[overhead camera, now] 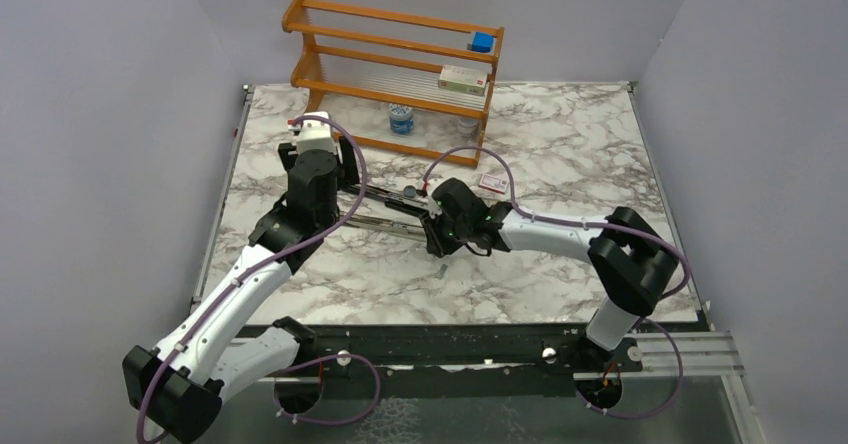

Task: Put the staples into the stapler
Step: Pick up the staple from the center of the board.

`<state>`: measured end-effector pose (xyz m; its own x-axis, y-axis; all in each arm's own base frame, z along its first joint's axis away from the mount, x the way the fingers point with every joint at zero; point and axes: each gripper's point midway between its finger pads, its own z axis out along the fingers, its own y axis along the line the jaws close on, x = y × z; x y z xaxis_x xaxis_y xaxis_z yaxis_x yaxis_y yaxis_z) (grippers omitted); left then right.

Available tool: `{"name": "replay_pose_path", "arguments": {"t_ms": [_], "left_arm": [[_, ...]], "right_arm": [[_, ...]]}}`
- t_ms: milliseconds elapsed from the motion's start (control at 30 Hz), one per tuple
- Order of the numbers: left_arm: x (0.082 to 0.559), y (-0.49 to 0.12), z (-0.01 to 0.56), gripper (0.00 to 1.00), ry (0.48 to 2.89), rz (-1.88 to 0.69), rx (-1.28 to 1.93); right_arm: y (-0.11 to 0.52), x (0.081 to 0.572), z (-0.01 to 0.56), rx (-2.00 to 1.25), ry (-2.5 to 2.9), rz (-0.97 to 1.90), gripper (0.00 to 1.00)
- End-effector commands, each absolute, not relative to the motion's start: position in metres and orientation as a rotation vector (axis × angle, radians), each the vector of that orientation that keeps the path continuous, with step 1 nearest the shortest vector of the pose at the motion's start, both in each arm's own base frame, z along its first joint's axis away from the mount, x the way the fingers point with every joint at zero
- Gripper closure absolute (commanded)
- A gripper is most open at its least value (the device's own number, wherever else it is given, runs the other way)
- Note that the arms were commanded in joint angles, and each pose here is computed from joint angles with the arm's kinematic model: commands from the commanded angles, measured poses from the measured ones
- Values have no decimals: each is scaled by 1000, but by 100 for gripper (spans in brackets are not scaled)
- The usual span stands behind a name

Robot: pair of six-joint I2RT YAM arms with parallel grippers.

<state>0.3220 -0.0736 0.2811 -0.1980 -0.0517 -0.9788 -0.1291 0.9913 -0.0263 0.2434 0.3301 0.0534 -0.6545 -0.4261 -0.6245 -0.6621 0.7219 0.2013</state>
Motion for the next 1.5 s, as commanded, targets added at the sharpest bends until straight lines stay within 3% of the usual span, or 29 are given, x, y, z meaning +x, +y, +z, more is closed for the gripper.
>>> {"name": "replay_pose_path", "arguments": {"t_ms": [0, 200, 433, 867, 1167, 1467], "left_arm": [[327, -87, 278, 25, 1769, -6, -134], [328, -87, 278, 25, 1767, 4, -123], [329, -88, 275, 25, 1770, 8, -119], [328, -88, 273, 25, 1775, 9, -116], [330, -90, 272, 25, 1775, 3, -114], [333, -100, 277, 24, 1768, -50, -92]], "right_arm": [[338, 239, 46, -856, 2414, 644, 70], [333, 251, 42, -810, 2422, 587, 72], [336, 248, 43, -851, 2420, 609, 64], [327, 242, 20, -946, 2484, 544, 64], [318, 240, 12, -969, 2506, 478, 77], [340, 242, 54, -862, 2396, 668, 78]]}}
